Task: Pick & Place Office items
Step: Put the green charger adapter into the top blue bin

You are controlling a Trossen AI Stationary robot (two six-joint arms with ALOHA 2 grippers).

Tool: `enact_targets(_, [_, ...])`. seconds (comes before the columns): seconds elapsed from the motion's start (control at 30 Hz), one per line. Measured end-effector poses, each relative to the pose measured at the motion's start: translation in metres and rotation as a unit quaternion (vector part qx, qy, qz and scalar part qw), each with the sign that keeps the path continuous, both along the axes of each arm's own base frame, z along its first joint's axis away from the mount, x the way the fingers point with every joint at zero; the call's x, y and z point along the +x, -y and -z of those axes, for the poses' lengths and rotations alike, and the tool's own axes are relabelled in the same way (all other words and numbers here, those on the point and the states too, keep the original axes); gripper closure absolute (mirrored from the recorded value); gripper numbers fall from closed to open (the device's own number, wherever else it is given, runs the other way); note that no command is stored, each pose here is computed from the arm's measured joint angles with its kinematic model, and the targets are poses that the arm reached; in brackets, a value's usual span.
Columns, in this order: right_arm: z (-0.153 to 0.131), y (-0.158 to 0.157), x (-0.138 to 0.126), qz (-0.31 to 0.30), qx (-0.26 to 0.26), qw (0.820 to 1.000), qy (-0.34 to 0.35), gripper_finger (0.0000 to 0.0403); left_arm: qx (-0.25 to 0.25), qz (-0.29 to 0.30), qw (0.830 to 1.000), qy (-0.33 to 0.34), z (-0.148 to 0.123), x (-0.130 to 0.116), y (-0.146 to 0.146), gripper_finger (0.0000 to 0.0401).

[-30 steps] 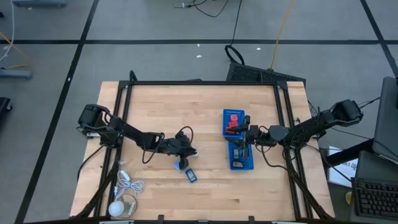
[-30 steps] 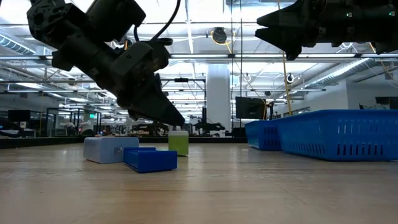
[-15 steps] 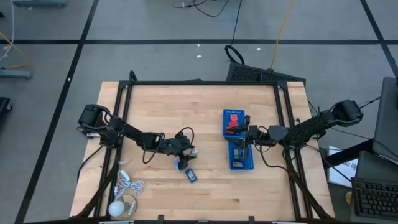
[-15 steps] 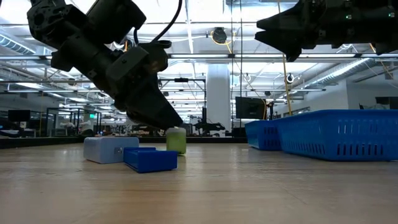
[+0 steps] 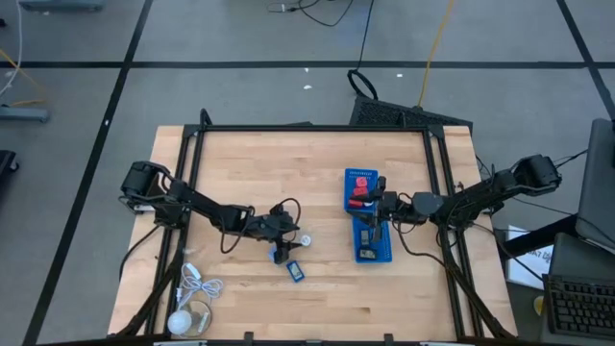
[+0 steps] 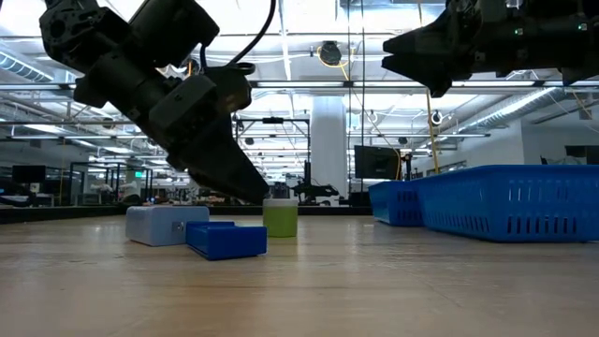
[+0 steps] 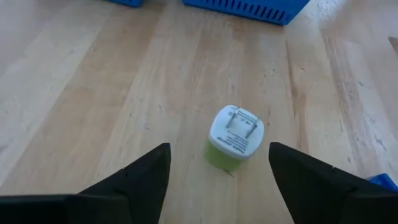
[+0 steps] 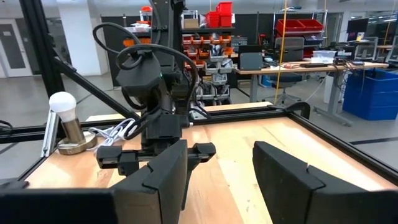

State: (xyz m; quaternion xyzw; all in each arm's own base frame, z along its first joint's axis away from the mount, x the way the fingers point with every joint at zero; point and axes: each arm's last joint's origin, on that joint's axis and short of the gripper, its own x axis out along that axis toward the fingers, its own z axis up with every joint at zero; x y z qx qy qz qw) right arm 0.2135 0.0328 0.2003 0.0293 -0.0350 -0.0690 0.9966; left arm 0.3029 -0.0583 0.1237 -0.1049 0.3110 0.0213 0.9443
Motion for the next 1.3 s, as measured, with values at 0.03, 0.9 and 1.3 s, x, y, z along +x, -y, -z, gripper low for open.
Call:
enact_targets(0.03, [0.000, 0.000, 0.000, 0.000, 0.000, 1.000, 0.000, 0.0232, -0.004, -0.003, 1.000, 0.000, 0.000, 0.000, 0.000, 0.0134])
enact_targets(0.9, [-0.001, 0.000, 0.000, -0.001, 0.001, 1.000, 0.006, 0.0232, 0.060, 0.046, 0.996, 0.038, 0.016, 0.009, 0.008, 0.0136])
enact_targets(1.3, [-0.001, 0.000, 0.000, -0.001, 0.001, 1.000, 0.005, 0.0232, 0.063, 0.059, 0.995, 0.045, 0.015, 0.010, 0.008, 0.0175])
